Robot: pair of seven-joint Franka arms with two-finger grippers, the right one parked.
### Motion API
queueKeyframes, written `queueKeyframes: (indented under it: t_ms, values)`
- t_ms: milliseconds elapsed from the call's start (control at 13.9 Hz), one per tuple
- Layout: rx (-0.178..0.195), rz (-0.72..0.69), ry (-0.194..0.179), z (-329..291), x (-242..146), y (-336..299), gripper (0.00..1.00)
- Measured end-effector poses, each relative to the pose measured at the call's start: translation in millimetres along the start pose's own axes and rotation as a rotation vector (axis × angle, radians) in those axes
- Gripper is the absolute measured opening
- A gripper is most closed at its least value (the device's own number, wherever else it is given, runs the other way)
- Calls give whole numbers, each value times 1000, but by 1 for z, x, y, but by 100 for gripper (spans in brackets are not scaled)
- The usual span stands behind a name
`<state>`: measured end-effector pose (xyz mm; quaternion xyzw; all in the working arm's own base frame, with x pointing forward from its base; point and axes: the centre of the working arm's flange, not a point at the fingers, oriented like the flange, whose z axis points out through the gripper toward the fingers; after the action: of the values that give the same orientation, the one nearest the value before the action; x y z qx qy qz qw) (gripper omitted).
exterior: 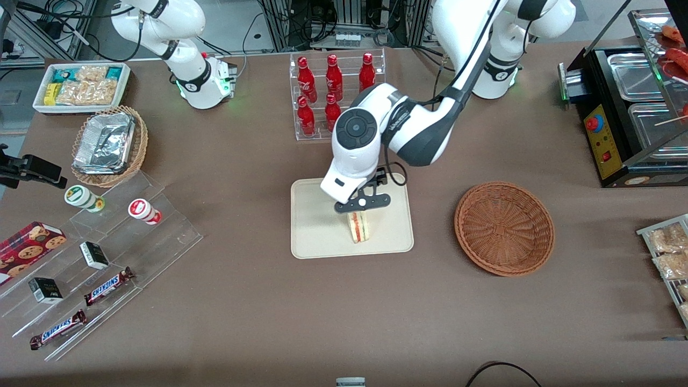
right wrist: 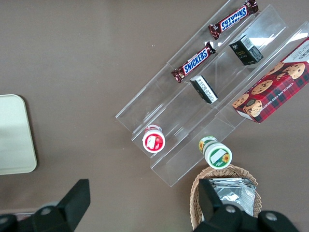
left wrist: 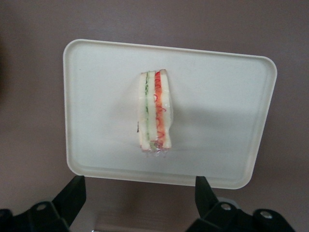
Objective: Place sandwich from basket to tray
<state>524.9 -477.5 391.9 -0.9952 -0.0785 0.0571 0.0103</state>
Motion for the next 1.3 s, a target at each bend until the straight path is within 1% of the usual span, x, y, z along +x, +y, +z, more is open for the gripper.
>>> queueKeyframes:
  t_ms: [144, 216, 288, 504, 720, 864, 1008, 1152, 1224, 1296]
  values:
    - [41, -75, -6, -8, 30, -35, 100]
    - [67, -88, -22, -14, 42, -57, 100]
    - [83, -80, -36, -21, 51, -76, 100]
    - [79, -59, -52, -44, 76, -139, 100]
    - [91, -9, -69, -48, 85, -186, 100]
    - [83, 31, -75, -56, 91, -215, 100]
    - [54, 80, -71, -76, 96, -258, 100]
    - [20, 110, -85, -104, 93, -313, 100]
    - [10, 125, -89, -116, 89, -333, 100]
    - [6, 137, -83, -128, 83, -349, 100]
